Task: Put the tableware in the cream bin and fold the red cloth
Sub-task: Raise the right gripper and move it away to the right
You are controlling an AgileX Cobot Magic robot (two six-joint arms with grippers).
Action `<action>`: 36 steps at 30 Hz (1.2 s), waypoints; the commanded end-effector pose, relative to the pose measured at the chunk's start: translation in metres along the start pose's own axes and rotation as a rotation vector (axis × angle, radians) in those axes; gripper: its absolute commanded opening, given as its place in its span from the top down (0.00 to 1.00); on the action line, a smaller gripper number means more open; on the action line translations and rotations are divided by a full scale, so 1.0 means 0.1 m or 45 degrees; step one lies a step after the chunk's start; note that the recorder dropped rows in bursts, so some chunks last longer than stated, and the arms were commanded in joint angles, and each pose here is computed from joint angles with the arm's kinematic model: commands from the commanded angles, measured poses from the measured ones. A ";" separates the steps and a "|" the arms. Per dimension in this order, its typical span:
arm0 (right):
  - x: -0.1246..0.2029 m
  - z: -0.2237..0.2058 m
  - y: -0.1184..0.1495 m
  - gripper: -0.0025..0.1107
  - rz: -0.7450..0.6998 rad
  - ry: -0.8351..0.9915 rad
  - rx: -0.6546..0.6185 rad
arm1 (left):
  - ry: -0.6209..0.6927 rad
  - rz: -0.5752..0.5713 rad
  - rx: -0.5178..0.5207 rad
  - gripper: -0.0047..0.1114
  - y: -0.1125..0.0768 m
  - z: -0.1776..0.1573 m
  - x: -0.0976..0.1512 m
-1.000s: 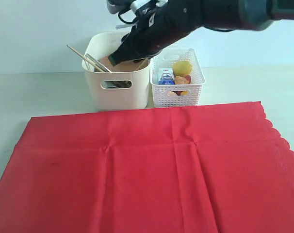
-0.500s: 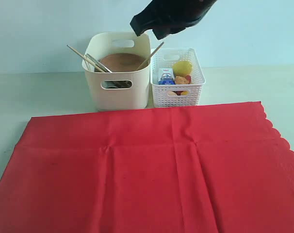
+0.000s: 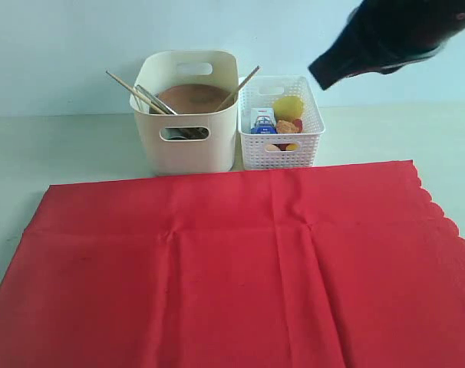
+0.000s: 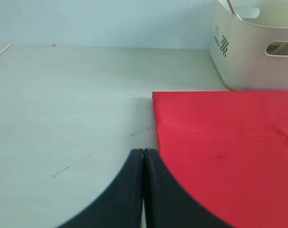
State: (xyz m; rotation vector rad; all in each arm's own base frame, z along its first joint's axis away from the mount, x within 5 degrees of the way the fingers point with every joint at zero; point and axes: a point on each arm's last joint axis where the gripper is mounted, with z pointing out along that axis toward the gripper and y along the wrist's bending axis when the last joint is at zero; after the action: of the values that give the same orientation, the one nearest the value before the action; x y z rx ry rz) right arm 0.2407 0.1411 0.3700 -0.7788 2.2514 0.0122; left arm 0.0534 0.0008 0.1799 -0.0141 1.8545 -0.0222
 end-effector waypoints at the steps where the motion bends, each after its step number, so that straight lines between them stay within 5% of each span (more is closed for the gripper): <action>1: 0.20 -0.30 -0.12 0.98 0.005 -0.042 0.134 | -0.020 0.001 0.000 0.96 0.00 -0.01 -0.01; 10: 0.56 -0.57 -0.24 0.98 0.082 -0.125 0.336 | -0.020 0.001 0.000 0.96 0.00 -0.01 -0.01; 19: 1.04 -0.24 -0.24 0.98 0.189 -0.013 0.513 | -0.020 0.001 0.000 0.96 0.00 -0.01 -0.01; 36: 1.22 0.17 0.03 0.98 0.157 0.195 0.235 | -0.020 0.007 0.023 0.96 -0.01 -0.01 -0.01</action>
State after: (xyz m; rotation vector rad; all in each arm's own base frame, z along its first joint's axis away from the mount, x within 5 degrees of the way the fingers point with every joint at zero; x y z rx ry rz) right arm 0.1819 0.0760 0.2832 -0.4841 2.3746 -0.2425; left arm 0.0534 0.0002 0.1799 -0.0039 1.8546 -0.0299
